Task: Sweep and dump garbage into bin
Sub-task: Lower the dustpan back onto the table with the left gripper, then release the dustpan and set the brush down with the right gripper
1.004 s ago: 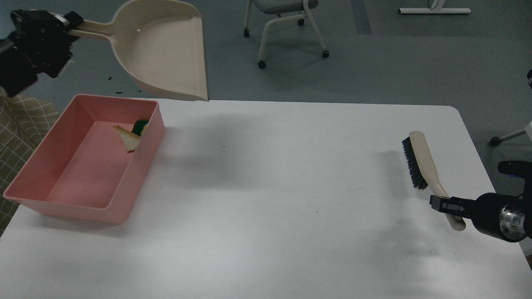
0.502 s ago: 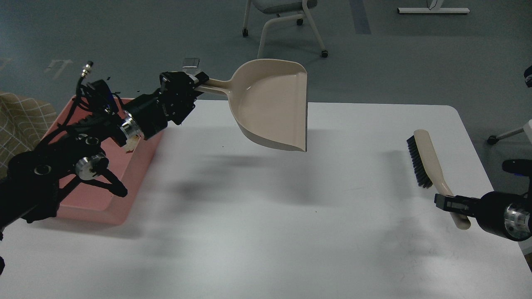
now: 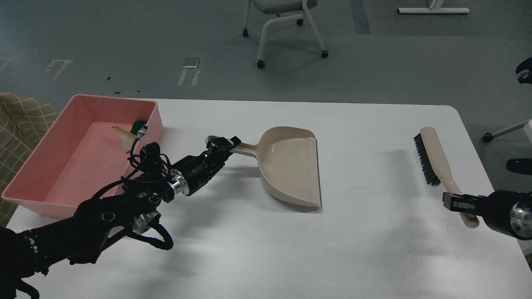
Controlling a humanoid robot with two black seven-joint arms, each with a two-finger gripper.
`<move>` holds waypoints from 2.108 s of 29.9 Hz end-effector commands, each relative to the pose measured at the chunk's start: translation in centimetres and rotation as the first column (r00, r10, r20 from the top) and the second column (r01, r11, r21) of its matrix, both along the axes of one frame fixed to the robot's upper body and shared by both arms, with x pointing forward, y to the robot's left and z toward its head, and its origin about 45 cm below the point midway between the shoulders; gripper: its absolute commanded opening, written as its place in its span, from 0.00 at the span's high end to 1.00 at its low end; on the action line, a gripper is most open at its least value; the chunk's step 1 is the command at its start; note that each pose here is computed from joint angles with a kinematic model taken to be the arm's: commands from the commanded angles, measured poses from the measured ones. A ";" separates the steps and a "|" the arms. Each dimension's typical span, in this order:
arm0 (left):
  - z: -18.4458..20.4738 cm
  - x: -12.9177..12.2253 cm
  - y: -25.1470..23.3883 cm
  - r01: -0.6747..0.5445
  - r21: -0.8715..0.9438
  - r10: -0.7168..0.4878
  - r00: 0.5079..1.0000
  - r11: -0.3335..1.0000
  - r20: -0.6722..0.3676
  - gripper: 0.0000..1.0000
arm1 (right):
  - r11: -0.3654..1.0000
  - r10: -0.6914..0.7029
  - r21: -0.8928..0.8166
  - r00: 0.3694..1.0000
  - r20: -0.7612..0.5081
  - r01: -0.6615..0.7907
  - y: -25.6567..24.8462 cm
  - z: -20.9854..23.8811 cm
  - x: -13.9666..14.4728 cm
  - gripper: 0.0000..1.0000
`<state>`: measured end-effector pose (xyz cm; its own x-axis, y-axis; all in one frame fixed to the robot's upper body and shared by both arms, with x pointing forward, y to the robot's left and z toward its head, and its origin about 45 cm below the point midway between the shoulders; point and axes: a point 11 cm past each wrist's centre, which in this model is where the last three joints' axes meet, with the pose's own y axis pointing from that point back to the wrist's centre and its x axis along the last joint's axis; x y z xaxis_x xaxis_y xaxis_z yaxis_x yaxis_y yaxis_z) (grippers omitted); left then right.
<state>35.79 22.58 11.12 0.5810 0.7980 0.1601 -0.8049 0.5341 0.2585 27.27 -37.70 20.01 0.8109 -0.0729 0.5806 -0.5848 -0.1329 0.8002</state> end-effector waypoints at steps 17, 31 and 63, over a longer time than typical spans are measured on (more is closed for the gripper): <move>0.0 -0.2 0.9 -0.023 -0.003 0.023 1.000 1.000 -0.005 0.37 | 1.000 -0.002 -0.021 1.000 -0.013 0.001 -0.4 -0.8 -0.3 0.98; 2.2 0.0 3.6 -0.036 0.013 0.036 0.999 0.999 0.027 0.28 | 1.000 0.000 0.012 1.000 -0.027 0.000 0.5 -1.7 -0.6 0.96; 3.7 0.5 7.7 -0.094 0.067 0.091 0.995 0.993 0.039 0.21 | 0.998 -0.049 0.043 0.996 0.076 0.046 -0.4 1.4 1.4 0.29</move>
<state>36.29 29.50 14.66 0.5069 0.8324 0.2239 -0.8544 0.4506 0.2588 28.12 -37.89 20.55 0.7784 -0.1214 0.6159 -0.6277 -0.1370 0.7663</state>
